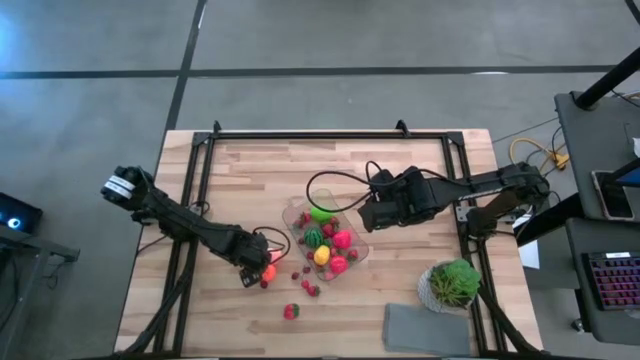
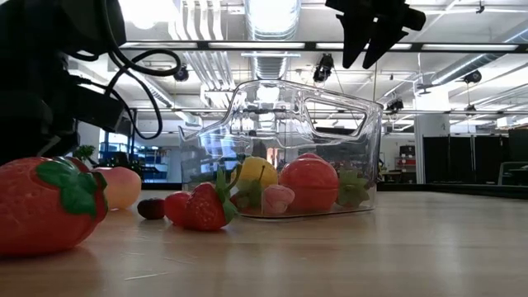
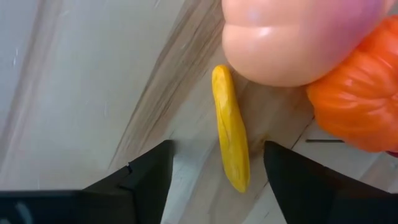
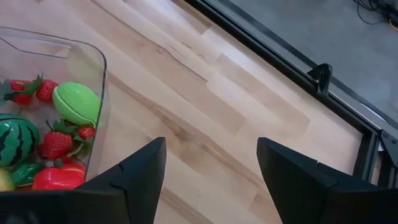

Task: Pick and placing Produce into tupperware
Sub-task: Put the yellow corn into the transparent bin

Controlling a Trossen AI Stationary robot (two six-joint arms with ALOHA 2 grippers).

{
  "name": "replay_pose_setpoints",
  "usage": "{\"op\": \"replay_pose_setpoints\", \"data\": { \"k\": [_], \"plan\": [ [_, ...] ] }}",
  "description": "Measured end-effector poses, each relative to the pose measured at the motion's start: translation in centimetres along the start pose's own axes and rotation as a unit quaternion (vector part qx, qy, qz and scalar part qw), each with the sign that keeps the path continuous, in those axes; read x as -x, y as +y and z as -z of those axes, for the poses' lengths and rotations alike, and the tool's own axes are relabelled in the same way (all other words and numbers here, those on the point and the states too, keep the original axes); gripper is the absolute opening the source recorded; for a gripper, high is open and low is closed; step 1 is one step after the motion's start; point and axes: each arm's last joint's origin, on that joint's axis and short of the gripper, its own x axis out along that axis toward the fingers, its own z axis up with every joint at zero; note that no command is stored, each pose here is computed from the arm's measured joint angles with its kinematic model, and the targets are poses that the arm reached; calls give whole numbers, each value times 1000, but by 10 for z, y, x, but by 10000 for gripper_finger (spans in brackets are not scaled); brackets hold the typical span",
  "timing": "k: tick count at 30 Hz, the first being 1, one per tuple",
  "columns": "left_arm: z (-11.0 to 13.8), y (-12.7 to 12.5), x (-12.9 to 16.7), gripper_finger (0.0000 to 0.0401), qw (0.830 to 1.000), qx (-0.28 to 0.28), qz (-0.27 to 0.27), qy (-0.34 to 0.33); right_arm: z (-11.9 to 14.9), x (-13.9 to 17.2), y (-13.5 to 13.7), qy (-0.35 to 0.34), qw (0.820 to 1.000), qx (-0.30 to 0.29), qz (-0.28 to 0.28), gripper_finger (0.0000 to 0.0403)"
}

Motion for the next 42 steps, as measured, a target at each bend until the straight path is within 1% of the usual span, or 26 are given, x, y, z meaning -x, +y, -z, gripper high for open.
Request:
{"op": "replay_pose_setpoints", "data": {
  "k": [11, 22, 24, 27, 29, 32, 34, 37, 40, 42],
  "plan": [
    [0, 0, 1, 189, 1000, -1, 2, -7, 0, 0, 0, 0, 1000, -1, -1, 242],
    [-1, 0, 5, 122, 1000, -6, 7, -14, 0, 0, 0, 1, 1000, 0, -2, 240],
    [-2, -2, 12, 109, 999, -7, 20, -25, 0, 0, 0, 1, 1000, 0, -2, 241],
    [-4, -2, 31, 92, 997, -26, 39, -54, 0, 0, 0, 1, 1000, 0, -2, 243],
    [-3, 1, 44, 82, 996, -28, 34, -72, 0, 0, 0, 3, 1000, 0, -3, 244],
    [-1, 7, 70, 70, 992, -23, 28, -118, 0, 0, 1, 4, 1000, 0, -4, 244],
    [2, 14, 81, 63, 991, -20, 26, -131, 1, 1, 1, 4, 1000, 0, -5, 244],
    [7, 20, 86, 57, 989, -17, 37, -142, 1, 1, 2, 5, 1000, 0, -8, 240],
    [11, 25, 81, 61, 990, -17, 32, -133, 2, 2, 2, 10, 1000, 1, -12, 238],
    [11, 24, 77, 69, 991, -17, 28, -127, 3, 2, 2, 13, 1000, 2, -14, 238]
  ]
}}
